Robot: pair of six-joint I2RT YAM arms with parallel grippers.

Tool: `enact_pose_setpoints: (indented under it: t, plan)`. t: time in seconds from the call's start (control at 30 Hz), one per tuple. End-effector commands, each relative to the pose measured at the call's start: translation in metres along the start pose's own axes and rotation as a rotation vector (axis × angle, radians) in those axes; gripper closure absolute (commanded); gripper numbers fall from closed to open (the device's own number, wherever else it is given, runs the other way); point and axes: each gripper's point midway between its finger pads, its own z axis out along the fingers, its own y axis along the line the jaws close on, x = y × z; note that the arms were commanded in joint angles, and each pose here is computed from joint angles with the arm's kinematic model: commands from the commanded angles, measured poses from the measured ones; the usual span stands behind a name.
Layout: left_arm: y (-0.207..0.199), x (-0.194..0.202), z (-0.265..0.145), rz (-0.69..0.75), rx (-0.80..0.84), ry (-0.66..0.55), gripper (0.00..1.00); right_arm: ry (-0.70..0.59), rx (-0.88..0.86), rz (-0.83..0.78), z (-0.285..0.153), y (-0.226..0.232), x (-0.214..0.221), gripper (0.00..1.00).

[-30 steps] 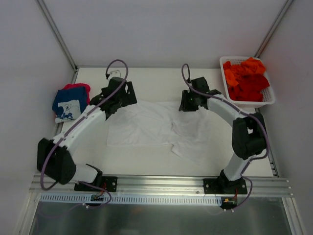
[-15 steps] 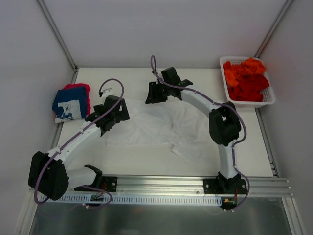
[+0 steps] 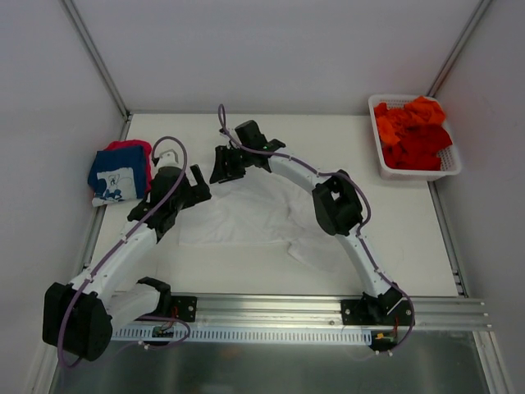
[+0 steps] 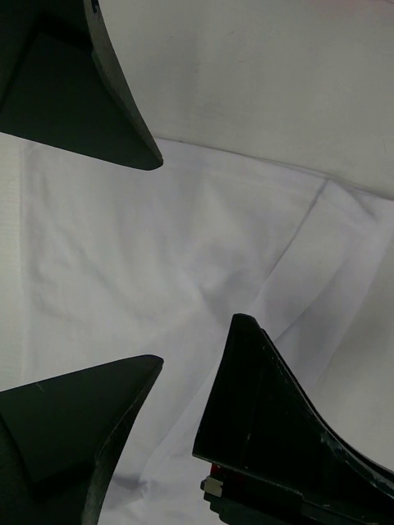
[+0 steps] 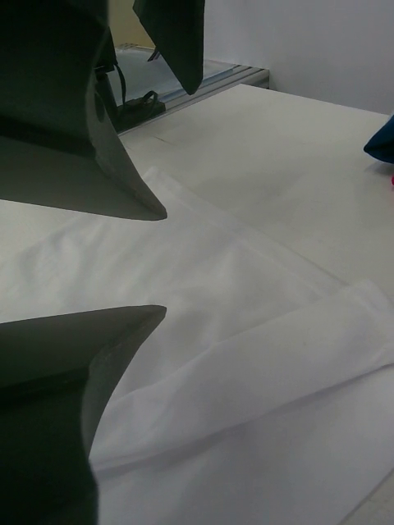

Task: Fold and stack the t-shirts
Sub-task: Fold the tshirt

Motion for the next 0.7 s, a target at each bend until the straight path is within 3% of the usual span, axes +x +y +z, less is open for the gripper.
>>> enact_pose_setpoints:
  t: [0.0,0.4,0.67]
  plan:
    - [-0.009,-0.010,-0.003,-0.002,0.059,-0.036,0.02,-0.041,-0.031,-0.033,-0.005,0.006,-0.015,0.51]
    - [-0.006,-0.007,-0.010,-0.001,0.080,-0.052,0.02,-0.071,0.255,-0.062,-0.005,-0.049,-0.030,0.48]
    - [-0.011,-0.005,-0.013,-0.016,0.112,-0.044,0.02,-0.023,0.319,-0.051,0.002,-0.074,-0.013,0.47]
